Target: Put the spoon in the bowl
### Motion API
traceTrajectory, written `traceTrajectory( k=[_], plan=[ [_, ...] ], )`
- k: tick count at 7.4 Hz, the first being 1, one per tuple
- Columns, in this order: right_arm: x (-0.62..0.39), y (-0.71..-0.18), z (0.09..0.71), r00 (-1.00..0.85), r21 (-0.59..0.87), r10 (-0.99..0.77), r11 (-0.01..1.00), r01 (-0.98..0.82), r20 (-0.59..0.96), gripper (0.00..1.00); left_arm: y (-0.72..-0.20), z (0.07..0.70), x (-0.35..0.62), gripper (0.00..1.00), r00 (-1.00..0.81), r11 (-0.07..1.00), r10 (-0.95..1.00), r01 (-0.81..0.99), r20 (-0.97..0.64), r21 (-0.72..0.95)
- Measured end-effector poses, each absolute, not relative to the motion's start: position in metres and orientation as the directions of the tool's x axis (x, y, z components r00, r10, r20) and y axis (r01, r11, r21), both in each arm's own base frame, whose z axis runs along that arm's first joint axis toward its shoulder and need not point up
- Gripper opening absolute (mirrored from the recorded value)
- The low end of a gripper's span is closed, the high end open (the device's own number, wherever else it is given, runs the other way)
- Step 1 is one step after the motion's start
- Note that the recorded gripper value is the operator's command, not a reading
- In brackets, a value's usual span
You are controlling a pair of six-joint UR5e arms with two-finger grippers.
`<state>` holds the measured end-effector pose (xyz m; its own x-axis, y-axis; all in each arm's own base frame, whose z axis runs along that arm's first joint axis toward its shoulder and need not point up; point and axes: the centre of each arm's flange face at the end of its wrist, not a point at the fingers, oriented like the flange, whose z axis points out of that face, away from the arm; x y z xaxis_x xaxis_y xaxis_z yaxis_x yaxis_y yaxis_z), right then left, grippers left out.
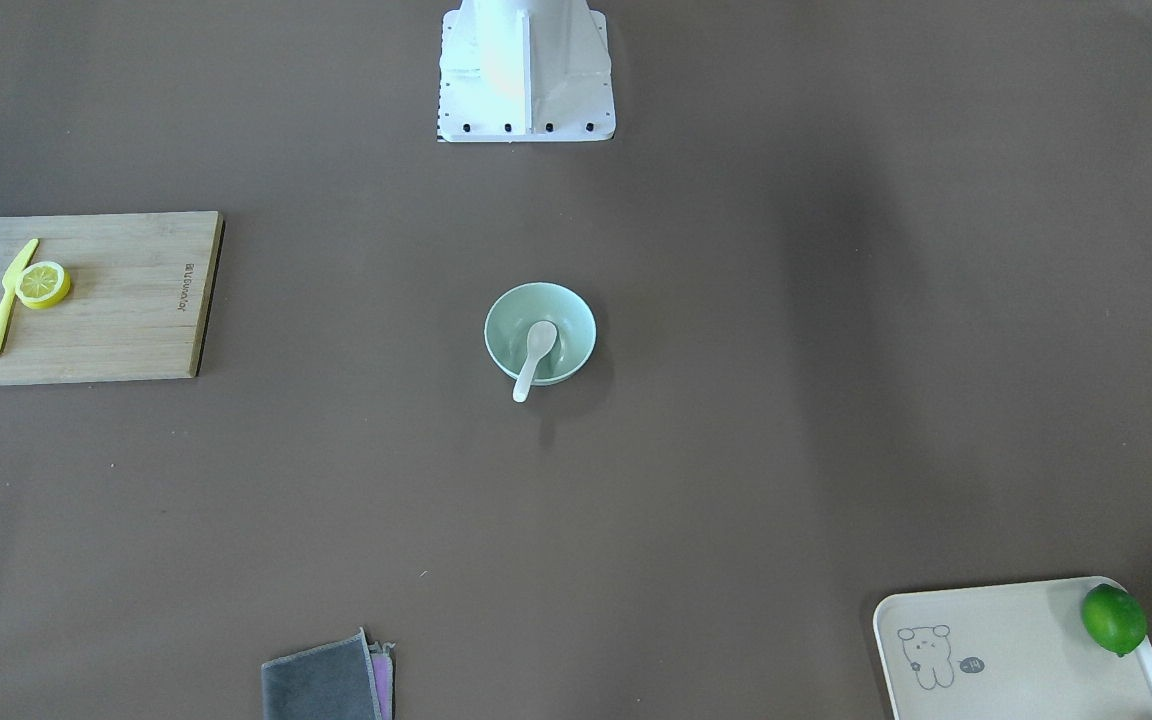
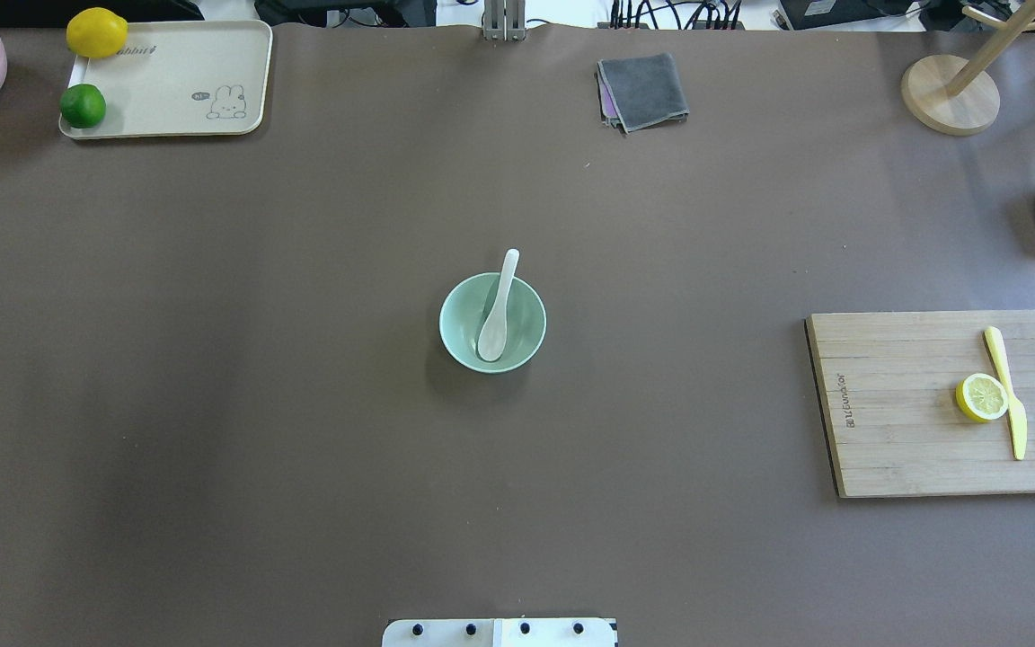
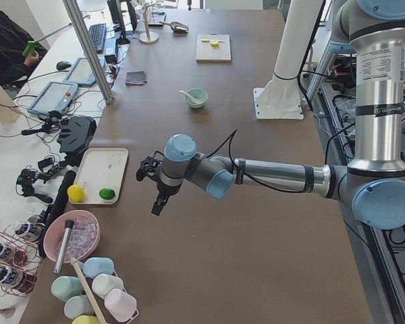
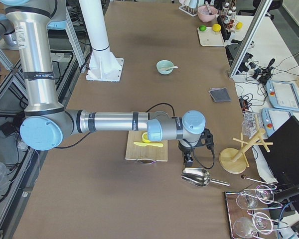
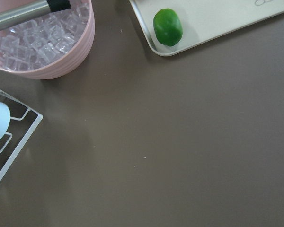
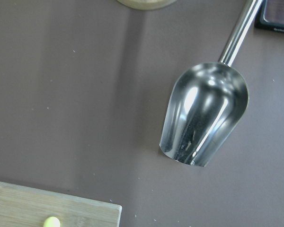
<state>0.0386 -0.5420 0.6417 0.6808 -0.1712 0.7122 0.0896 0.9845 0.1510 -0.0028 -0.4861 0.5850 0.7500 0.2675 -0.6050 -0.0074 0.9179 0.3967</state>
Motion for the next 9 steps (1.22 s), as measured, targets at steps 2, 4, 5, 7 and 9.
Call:
traceTrajectory(
  k=[2, 4, 5, 7, 9],
  plan=[
    [0.048, -0.529, 0.663, 0.678, 0.123, -0.145, 0.989, 0.081, 0.721, 1.00, -0.478, 0.581, -0.030, 0.98, 0.706, 0.940, 0.209, 0.046, -0.677, 0.338],
    [0.057, -0.522, 0.659, 0.679, 0.118, -0.128, 0.991, 0.061, 0.723, 1.00, -0.464, 0.582, -0.049, 0.98, 0.696, 0.947, 0.169, 0.082, -0.698, 0.311],
    [0.060, -0.517, 0.643, 0.680, 0.113, -0.118, 0.992, 0.052, 0.724, 1.00, -0.457, 0.584, -0.052, 0.98, 0.696, 0.949, 0.158, 0.089, -0.700, 0.302],
    [0.062, -0.500, 0.606, 0.682, 0.077, -0.088, 0.996, 0.047, 0.726, 1.00, -0.448, 0.593, -0.054, 0.98, 0.697, 0.955, 0.141, 0.092, -0.703, 0.283],
    [0.062, -0.489, 0.595, 0.681, 0.068, -0.082, 0.997, 0.047, 0.728, 1.00, -0.438, 0.603, -0.055, 0.98, 0.697, 0.960, 0.127, 0.092, -0.706, 0.263]
  ],
)
